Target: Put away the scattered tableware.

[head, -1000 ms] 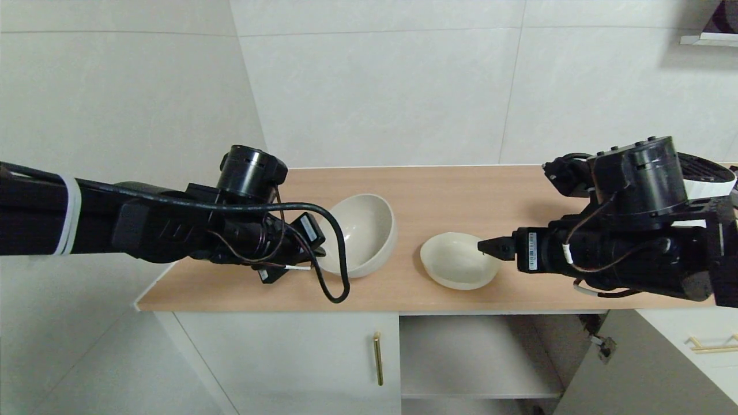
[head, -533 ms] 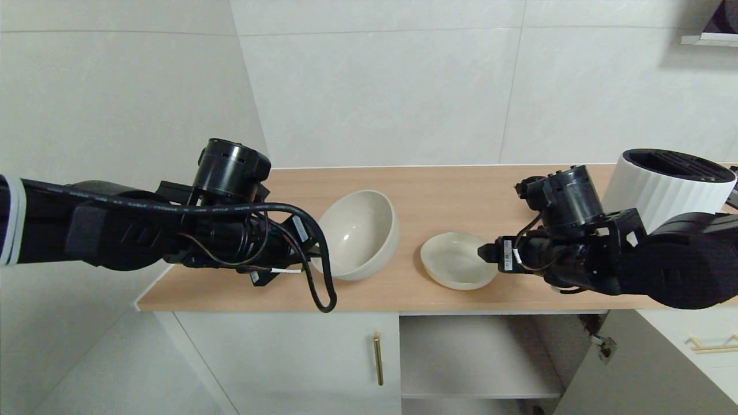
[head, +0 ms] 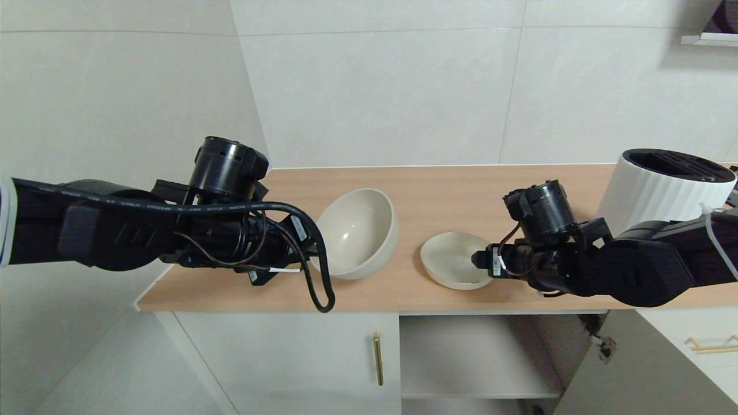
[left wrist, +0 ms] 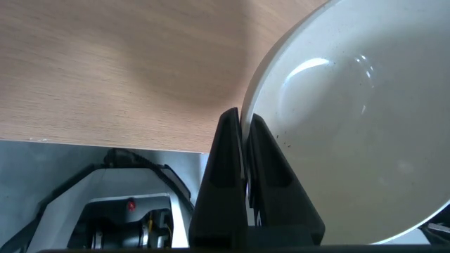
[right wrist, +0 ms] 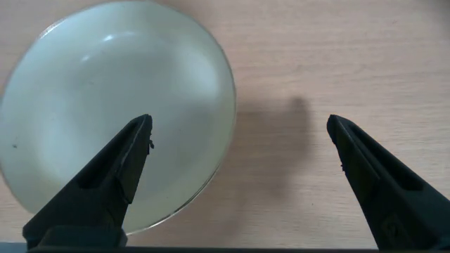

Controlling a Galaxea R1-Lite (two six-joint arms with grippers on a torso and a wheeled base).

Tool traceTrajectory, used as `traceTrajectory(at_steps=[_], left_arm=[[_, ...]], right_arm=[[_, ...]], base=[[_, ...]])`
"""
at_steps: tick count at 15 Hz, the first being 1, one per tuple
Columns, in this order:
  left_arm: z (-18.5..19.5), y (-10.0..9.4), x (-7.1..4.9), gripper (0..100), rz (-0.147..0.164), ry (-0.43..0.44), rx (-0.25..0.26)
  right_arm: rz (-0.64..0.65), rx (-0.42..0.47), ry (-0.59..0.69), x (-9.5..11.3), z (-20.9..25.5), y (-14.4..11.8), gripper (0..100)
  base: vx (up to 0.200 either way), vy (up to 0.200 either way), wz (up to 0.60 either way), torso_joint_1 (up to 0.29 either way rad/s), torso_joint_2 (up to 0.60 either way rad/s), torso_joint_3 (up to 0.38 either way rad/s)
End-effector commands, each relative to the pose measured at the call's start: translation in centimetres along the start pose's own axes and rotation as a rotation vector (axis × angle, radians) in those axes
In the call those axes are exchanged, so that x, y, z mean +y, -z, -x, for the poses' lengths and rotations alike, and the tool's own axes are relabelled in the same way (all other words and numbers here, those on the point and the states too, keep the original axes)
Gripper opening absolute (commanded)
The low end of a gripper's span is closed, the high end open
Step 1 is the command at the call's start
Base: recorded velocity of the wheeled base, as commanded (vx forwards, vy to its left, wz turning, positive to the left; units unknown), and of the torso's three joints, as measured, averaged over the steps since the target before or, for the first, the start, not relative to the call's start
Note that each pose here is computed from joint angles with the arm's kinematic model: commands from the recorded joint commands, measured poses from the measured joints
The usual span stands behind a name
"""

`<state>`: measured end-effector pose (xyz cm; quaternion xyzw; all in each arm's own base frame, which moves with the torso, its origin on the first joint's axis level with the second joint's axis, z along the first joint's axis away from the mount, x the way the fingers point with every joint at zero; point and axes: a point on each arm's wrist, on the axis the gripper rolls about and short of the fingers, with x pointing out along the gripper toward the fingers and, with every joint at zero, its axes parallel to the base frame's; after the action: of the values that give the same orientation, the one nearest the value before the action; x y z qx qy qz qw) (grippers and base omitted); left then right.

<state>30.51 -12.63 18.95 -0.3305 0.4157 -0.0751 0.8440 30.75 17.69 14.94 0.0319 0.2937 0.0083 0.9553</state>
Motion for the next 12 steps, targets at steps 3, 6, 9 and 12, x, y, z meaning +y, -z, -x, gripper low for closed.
traceTrajectory(at_steps=[3, 6, 9, 12], left_arm=[[0.05, 0.02, 0.01, 0, 0.000, 0.000, 0.000], [0.05, 0.02, 0.01, 0, 0.000, 0.001, 0.001], [0.05, 0.02, 0.01, 0, 0.000, 0.000, 0.000], [0.05, -0.02, 0.04, 0, 0.001, -0.001, -0.001]], right_arm=[[0.004, 0.009, 0.003, 0.10, -0.40, 0.24, 100], [0.003, 0.009, 0.002, 0.10, -0.40, 0.24, 0], [0.005, 0.011, 0.001, 0.09, -0.41, 0.29, 0], [0.003, 0.009, 0.002, 0.05, -0.28, 0.24, 0]], base=[[0.000, 0.000, 0.00, 0.000, 0.00, 0.000], [0.000, 0.000, 0.00, 0.000, 0.00, 0.000], [0.000, 0.000, 0.00, 0.000, 0.00, 0.000], [0.000, 0.000, 0.00, 0.000, 0.00, 0.000]])
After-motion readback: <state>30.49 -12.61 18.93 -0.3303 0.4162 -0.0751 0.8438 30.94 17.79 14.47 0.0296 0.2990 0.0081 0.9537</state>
